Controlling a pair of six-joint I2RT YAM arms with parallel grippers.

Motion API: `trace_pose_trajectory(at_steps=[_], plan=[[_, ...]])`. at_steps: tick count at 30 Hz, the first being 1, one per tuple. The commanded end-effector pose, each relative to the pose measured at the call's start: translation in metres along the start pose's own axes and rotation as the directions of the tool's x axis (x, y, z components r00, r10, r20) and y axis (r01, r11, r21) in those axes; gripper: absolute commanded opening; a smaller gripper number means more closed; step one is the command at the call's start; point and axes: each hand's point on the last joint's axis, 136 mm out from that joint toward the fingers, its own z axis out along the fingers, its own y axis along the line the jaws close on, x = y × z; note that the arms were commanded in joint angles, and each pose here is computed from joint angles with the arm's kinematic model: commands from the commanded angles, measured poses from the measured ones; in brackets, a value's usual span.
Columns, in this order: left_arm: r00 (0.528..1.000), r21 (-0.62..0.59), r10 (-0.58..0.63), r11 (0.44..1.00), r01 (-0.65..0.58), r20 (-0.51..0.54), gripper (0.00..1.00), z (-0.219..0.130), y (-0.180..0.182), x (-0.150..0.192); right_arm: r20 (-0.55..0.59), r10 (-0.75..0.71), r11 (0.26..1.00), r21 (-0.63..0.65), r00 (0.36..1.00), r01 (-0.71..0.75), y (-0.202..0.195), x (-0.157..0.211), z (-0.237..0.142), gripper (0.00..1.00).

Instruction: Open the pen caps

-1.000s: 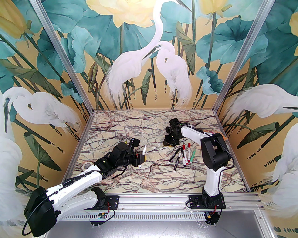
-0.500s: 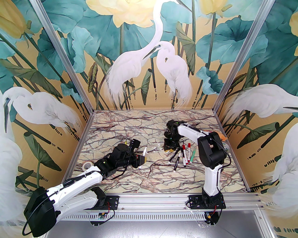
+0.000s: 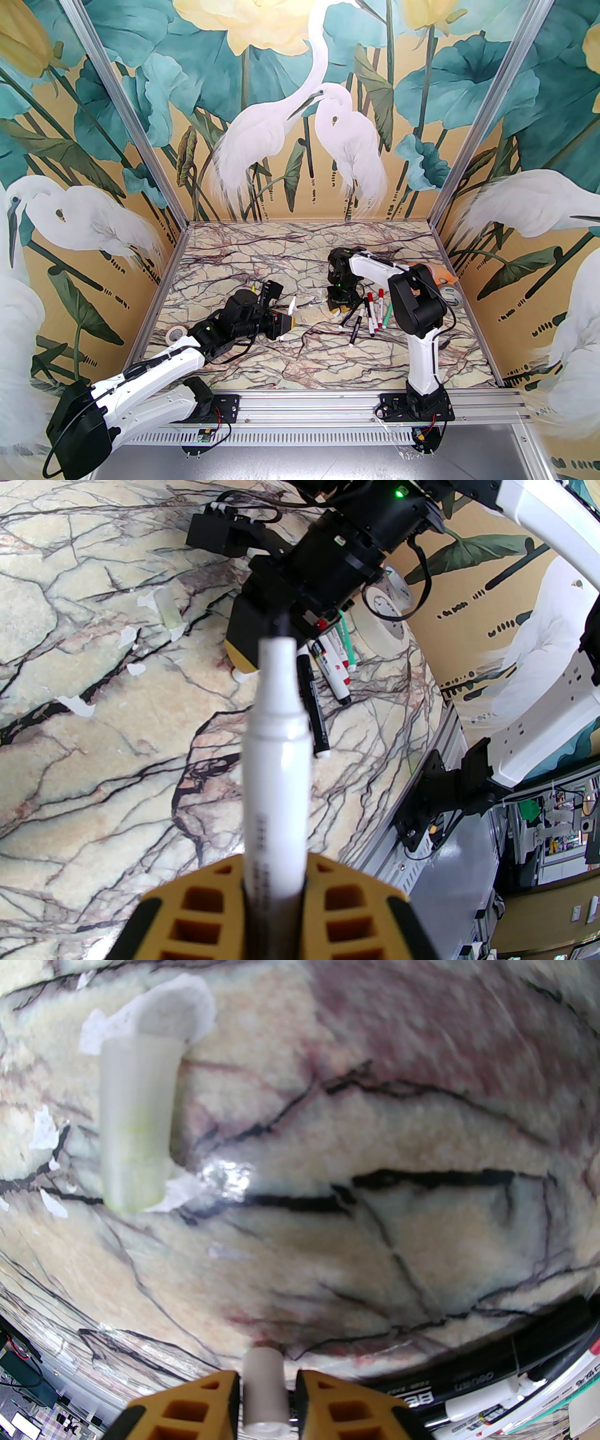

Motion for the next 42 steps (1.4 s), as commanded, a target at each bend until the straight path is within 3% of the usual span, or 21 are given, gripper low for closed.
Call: trace_pose_trajectory(at_steps=[1,12,21,32,42], plan=[[1.000,0.022,0.022,1.000,-0.022,0.006,0.09,-0.005,-0.005,-0.003,0.029,0.005,1.000,0.028,1.000,-0.006,0.000,-0.008,-0.003,0.30],[1.000,0.018,0.016,1.000,-0.016,0.002,0.09,-0.005,-0.004,0.000,0.090,-0.022,1.000,0.023,0.996,0.020,0.010,-0.001,-0.019,0.36],[1.000,0.021,0.010,1.000,-0.011,0.010,0.09,-0.008,-0.004,0.001,0.171,-0.020,0.995,0.100,0.985,0.002,0.009,0.015,-0.016,0.34],[1.000,0.021,0.005,1.000,-0.005,0.009,0.09,-0.010,-0.004,0.002,0.220,-0.004,1.000,0.013,0.976,0.001,0.037,0.024,-0.002,0.33],[1.000,0.017,0.000,1.000,0.000,0.006,0.09,-0.009,-0.001,0.005,0.223,0.038,0.996,0.073,0.974,-0.055,0.018,0.032,0.006,0.37]])
